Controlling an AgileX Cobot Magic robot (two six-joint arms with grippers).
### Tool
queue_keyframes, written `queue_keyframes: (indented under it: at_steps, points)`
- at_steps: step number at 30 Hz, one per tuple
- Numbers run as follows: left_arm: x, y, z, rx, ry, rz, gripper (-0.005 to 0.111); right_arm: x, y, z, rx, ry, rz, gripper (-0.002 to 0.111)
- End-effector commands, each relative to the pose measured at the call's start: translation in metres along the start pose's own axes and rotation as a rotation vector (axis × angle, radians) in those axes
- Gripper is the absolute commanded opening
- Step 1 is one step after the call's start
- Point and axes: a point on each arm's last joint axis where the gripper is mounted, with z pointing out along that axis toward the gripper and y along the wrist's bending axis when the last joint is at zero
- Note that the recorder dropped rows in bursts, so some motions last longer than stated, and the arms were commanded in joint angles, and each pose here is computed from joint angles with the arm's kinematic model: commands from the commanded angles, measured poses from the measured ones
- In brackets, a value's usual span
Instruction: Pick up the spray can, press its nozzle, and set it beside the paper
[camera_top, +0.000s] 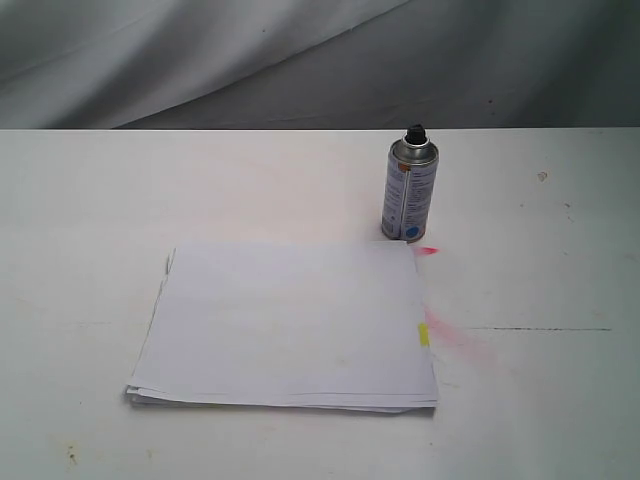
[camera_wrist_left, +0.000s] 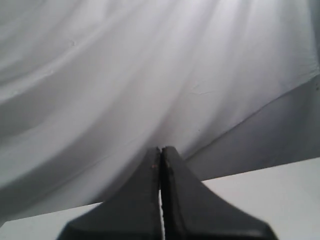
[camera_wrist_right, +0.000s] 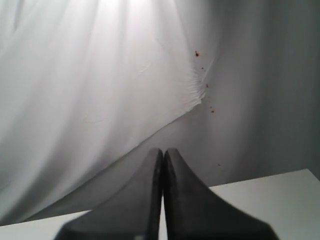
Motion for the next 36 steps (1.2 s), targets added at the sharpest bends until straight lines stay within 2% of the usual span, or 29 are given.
queue_keyframes:
  at_steps: [1,4,7,9,12,14,18,25,36]
  points:
    - [0.018,-0.001,0.001,-0.008,0.054,0.066,0.000,0.016,-0.017,0.010,0.109,-0.030,-0.103,0.000]
    - [0.045,-0.005,0.000,0.005,0.121,0.066,0.000,0.037,-0.034,0.022,0.175,-0.113,-0.135,0.000]
    - [0.065,-0.009,-0.002,0.013,0.163,0.061,0.000,0.064,-0.045,0.030,0.201,-0.046,-0.138,0.000]
    - [0.074,-0.009,-0.004,0.002,0.171,0.075,0.000,0.085,-0.051,0.034,0.215,0.015,-0.137,0.000]
    - [0.082,-0.009,-0.006,0.001,0.194,0.158,0.000,0.105,-0.060,0.037,0.246,0.017,-0.185,0.000]
    - [0.086,-0.010,-0.006,0.002,0.201,0.157,0.000,0.119,-0.066,0.038,0.261,0.031,-0.219,0.000]
    - [0.087,-0.010,-0.007,0.003,0.204,0.157,0.000,0.153,-0.076,0.039,0.277,0.099,-0.337,0.000]
    - [0.087,-0.010,-0.007,0.003,0.204,0.157,0.000,0.173,-0.078,0.030,0.277,0.149,-0.339,0.000]
    - [0.087,-0.010,-0.007,0.003,0.204,0.157,0.000,0.195,-0.080,0.015,0.273,0.112,-0.345,0.000]
